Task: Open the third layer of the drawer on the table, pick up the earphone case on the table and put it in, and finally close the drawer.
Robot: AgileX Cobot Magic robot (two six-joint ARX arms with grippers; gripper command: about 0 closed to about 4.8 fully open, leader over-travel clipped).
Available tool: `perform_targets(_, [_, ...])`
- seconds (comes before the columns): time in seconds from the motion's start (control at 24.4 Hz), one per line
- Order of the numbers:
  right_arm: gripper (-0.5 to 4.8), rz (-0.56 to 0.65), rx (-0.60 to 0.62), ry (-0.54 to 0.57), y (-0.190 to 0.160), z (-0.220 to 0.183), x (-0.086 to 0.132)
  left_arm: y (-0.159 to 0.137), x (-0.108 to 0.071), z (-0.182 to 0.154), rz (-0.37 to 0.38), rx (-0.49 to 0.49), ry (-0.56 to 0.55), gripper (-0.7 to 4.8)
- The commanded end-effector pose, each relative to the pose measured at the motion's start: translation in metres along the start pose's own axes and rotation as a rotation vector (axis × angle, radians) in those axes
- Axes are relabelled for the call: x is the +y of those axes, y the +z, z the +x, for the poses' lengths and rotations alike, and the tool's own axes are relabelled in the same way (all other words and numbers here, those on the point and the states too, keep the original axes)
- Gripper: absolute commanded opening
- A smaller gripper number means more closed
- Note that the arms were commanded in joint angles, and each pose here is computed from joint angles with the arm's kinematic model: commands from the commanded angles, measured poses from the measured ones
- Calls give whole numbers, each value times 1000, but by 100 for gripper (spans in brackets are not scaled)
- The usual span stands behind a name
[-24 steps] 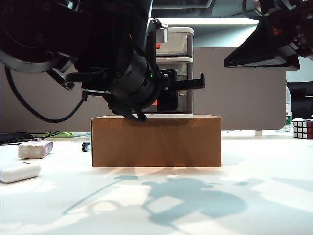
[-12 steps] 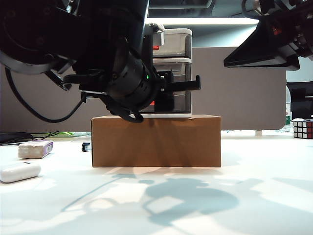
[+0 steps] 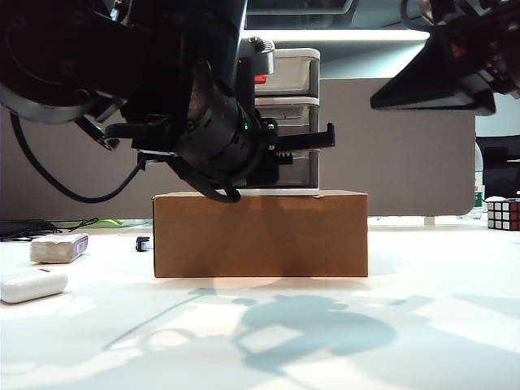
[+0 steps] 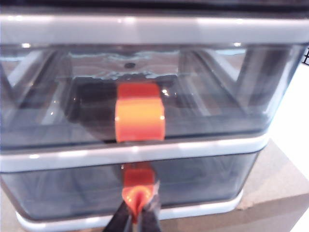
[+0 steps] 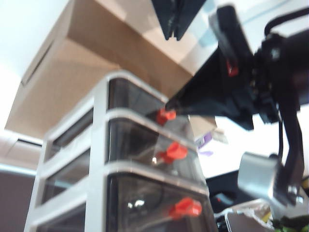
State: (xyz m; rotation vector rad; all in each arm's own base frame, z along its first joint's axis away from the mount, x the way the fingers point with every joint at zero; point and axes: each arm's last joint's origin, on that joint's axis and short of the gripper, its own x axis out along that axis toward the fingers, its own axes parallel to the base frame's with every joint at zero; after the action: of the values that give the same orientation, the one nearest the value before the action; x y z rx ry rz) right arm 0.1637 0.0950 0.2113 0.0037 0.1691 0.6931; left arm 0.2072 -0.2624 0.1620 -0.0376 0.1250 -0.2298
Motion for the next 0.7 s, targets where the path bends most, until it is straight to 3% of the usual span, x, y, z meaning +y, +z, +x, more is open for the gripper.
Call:
perform_targets(0.04, [-5, -9, -69, 6, 14, 12, -2, 3, -1, 1, -10, -9, -2, -6])
perform_targets(0.37, [-5, 4, -6, 135, 40, 68, -11, 0, 0, 1, -48, 12, -2, -6])
perform_targets(0.7, [-6, 29, 52, 218, 44, 92, -21, 0, -1, 1, -50, 14, -7, -6])
